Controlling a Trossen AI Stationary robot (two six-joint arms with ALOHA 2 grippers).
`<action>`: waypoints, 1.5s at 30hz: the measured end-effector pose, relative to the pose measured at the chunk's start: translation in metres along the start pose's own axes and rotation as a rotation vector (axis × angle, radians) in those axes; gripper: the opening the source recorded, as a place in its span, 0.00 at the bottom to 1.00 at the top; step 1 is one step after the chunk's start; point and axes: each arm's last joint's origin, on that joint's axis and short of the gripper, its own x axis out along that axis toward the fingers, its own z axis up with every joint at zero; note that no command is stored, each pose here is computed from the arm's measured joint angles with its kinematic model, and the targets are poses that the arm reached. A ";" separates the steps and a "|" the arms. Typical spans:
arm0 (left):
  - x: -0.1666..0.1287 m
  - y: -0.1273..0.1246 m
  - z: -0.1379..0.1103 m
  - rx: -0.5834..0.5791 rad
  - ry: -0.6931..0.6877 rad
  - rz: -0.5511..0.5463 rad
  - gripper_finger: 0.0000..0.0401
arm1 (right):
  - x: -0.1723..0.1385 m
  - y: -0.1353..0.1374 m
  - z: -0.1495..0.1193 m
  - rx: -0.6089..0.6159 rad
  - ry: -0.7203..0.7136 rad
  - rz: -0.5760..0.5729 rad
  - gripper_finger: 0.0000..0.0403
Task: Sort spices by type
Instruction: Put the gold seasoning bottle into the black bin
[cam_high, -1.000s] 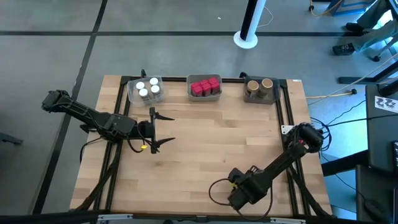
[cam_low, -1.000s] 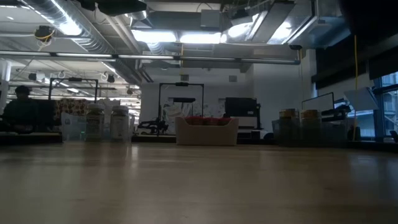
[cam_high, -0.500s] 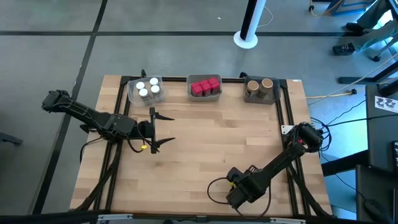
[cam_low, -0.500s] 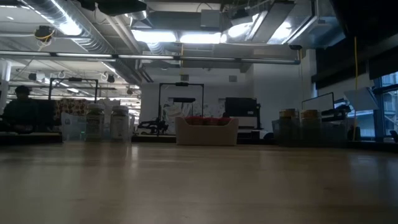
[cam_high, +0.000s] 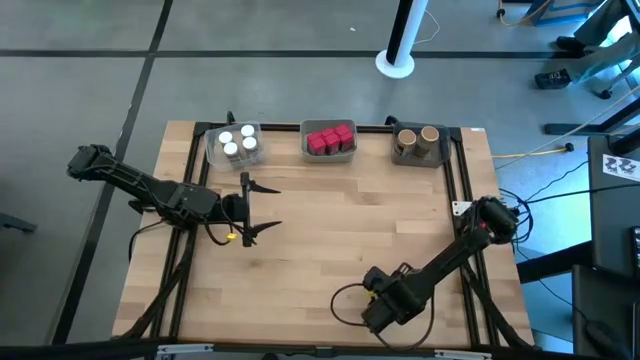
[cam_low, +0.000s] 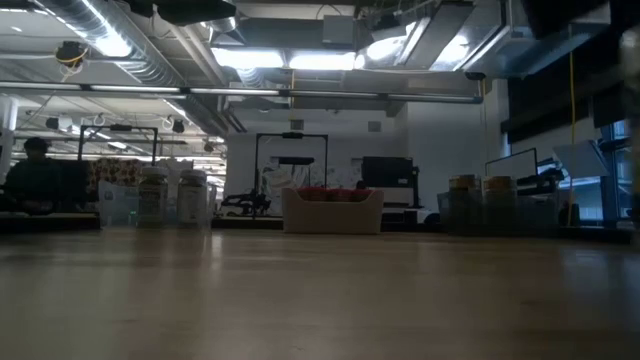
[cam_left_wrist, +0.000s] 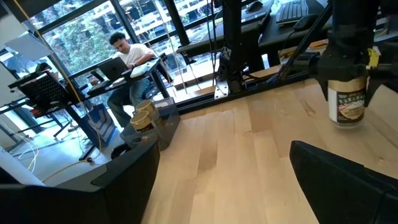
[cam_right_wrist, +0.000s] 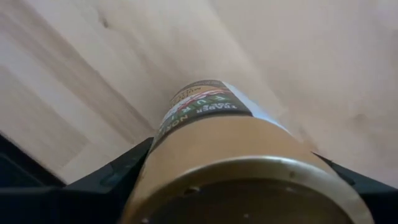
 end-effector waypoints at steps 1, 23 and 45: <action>0.000 0.000 0.000 0.000 0.000 0.000 0.87 | -0.004 -0.001 0.004 -0.004 -0.011 -0.013 0.70; 0.000 0.000 0.000 0.000 0.001 0.000 0.87 | -0.113 -0.069 0.053 0.027 -0.239 -0.133 0.70; 0.000 0.000 0.000 -0.004 0.002 -0.001 0.87 | -0.153 -0.178 0.149 0.114 -0.406 -0.264 0.71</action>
